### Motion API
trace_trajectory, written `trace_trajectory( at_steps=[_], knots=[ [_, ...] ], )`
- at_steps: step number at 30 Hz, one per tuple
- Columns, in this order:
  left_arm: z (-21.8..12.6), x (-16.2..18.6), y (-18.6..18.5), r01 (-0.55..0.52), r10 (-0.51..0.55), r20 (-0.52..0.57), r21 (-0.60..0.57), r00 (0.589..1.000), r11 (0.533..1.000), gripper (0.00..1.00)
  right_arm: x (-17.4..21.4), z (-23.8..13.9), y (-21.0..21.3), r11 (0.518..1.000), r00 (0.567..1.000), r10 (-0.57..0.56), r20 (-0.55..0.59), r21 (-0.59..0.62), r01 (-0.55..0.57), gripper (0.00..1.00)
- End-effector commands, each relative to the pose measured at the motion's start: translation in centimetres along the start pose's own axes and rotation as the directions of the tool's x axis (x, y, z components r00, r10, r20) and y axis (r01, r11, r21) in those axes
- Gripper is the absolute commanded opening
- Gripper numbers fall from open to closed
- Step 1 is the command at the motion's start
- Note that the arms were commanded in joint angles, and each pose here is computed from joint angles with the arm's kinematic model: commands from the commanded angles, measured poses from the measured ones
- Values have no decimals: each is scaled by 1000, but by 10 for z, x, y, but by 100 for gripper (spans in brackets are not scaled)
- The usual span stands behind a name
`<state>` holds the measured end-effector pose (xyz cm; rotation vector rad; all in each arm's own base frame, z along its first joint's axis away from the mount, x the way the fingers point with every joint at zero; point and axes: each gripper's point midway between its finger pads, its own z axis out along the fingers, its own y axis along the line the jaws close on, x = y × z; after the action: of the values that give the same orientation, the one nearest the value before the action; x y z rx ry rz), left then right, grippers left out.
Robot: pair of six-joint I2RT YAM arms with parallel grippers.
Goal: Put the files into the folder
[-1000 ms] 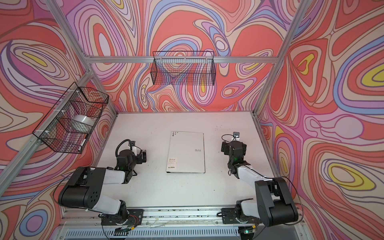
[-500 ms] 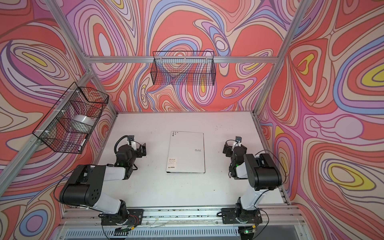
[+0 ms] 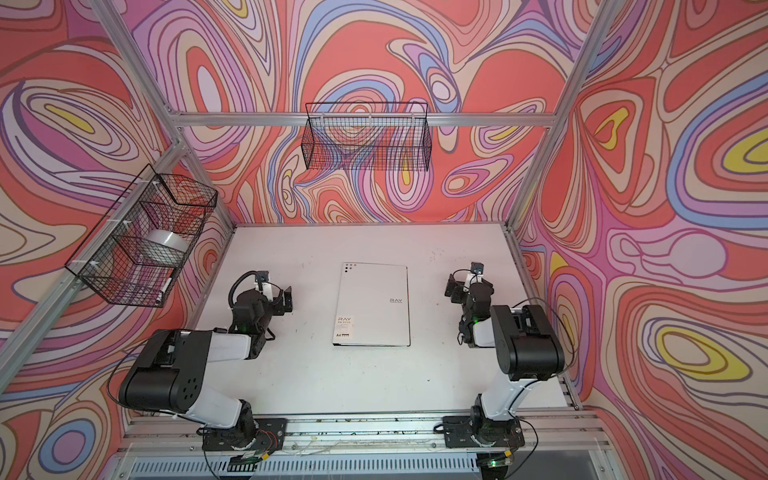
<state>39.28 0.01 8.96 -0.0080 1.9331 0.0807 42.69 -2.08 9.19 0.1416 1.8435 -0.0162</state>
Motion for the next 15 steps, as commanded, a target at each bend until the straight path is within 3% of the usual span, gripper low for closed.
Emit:
trace_trajectory(
  at_steps=[1,15],
  knots=[
    [1,1,4,10,-10,0,-16,1000,1000,100,1,-1,1,1000,1000,4,-5,-9,-4,99],
    [1,1,4,9,-9,0,-16,1000,1000,100,1,-1,1,1000,1000,3,-6,-8,-3,99]
  ],
)
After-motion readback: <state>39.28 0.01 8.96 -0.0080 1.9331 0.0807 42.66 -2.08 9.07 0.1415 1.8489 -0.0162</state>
